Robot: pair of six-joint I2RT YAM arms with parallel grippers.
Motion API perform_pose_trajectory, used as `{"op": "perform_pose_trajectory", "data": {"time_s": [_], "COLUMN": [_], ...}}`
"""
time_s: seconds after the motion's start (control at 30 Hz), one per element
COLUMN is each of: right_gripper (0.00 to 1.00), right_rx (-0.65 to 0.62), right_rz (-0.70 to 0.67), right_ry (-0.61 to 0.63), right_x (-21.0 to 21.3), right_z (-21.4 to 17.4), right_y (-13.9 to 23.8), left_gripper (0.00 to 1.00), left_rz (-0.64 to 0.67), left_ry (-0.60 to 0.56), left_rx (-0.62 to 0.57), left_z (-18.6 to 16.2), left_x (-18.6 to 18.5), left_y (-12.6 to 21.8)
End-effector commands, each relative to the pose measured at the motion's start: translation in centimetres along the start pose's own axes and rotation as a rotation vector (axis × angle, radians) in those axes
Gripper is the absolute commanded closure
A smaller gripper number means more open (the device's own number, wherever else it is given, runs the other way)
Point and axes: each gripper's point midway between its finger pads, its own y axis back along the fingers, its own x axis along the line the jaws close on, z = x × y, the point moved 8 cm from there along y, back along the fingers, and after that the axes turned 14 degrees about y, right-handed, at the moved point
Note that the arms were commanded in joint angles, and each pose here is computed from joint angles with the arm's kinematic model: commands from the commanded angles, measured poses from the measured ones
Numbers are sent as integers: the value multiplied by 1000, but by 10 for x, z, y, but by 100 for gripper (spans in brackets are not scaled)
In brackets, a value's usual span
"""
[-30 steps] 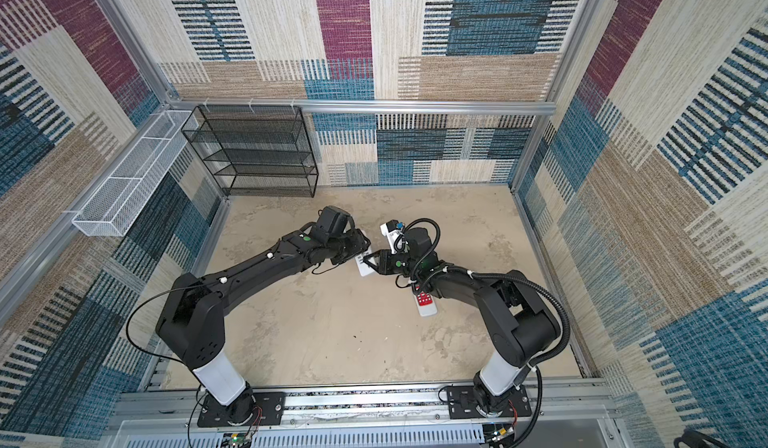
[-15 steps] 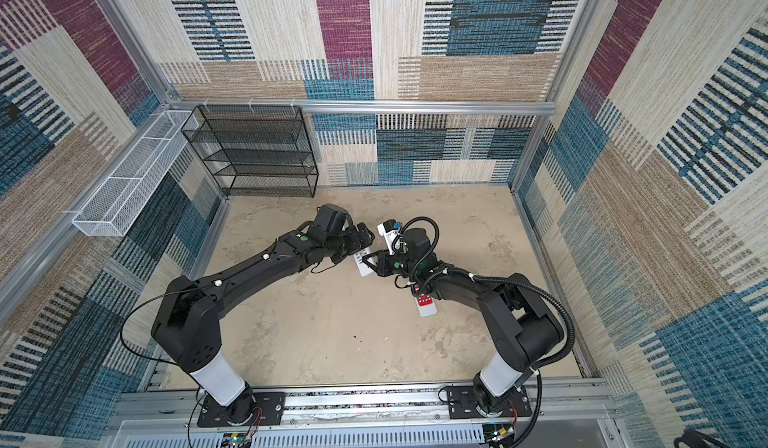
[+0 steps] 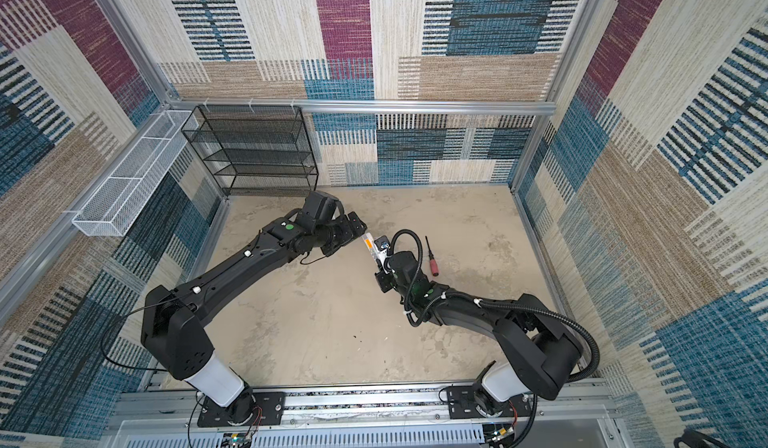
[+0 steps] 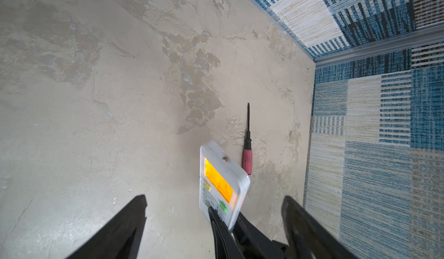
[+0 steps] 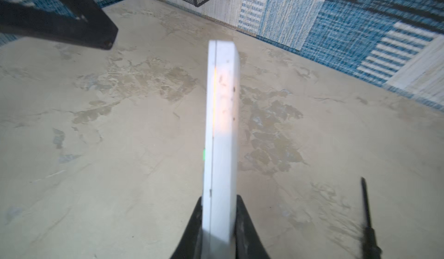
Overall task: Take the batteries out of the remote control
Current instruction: 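Grasp the white remote's lower end with the right gripper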
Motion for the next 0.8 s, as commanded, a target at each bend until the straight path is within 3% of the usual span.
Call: {"op": "perform_pose_trajectory", "data": {"time_s": [0.0, 0.4, 0.77], "right_gripper": [81, 79, 77], "right_rx": [-88, -118, -71], "right_rz": [-224, -383, -482], "right_ry": [127, 345, 565], "right_x": [-14, -4, 20], "right_z": [17, 35, 37], "right_y": [13, 23, 15], "left_gripper": [11, 16, 21], "left_rz": [32, -36, -71], "left_ry": [3, 2, -56], "left_rx": [82, 287, 316], "left_z": [-4, 1, 10], "left_x": [1, -24, -28], "left_y": [-3, -18, 0]}}
